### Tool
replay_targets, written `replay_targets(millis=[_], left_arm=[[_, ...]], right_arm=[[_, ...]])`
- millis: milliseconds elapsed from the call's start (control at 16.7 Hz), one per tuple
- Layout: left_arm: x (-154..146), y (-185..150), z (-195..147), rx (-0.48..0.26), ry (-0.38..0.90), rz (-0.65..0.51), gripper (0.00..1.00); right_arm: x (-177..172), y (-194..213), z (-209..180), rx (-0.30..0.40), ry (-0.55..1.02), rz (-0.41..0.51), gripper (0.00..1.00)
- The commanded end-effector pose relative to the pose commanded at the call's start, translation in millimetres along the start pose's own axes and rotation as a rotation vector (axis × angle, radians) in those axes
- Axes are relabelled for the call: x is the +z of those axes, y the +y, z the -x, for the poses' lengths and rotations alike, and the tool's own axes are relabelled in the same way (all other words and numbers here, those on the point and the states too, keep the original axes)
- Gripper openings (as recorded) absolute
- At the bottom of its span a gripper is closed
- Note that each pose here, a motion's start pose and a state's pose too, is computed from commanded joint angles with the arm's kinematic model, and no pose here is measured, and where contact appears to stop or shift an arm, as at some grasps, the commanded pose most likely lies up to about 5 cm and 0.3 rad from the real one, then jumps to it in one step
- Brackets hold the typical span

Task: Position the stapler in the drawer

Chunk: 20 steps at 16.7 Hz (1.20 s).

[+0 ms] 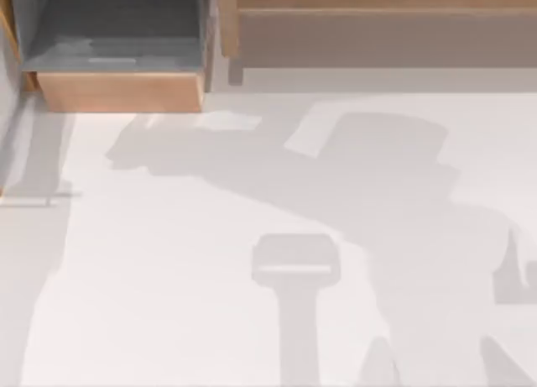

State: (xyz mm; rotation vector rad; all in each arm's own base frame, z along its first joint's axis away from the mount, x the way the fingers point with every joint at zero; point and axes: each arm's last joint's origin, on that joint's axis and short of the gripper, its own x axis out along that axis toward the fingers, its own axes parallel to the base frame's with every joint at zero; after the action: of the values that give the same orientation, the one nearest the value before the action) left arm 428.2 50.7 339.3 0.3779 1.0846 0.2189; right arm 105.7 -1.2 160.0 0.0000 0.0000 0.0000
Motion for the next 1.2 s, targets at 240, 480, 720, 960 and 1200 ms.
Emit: replay_targets(millis=[240,480,720,960,1200], left_arm=[[-10.9,54.2,-74.9,-0.068,0.157,0.016,0.00],[-29.6,56.6,-155.9,-0.247,0.301,0.048,0.00],[-47.9,39.9,-207.5,-0.385,0.422,0.063,0.00],[-51.0,37.4,-213.3,-0.402,0.443,0.064,0.00],[-50.9,34.2,-215.4,-0.402,0.443,0.058,0.00]], right_arm=[[0.0,0.0,0.0,0.000,0.000,0.000,1.00],[0.0,0.0,0.0,0.000,0.000,0.000,1.00],[0.0,0.0,0.0,0.000,0.000,0.000,1.00],[0.0,0.0,0.0,0.000,0.000,0.000,1.00],[0.0,0.0,0.0,0.000,0.000,0.000,1.00]])
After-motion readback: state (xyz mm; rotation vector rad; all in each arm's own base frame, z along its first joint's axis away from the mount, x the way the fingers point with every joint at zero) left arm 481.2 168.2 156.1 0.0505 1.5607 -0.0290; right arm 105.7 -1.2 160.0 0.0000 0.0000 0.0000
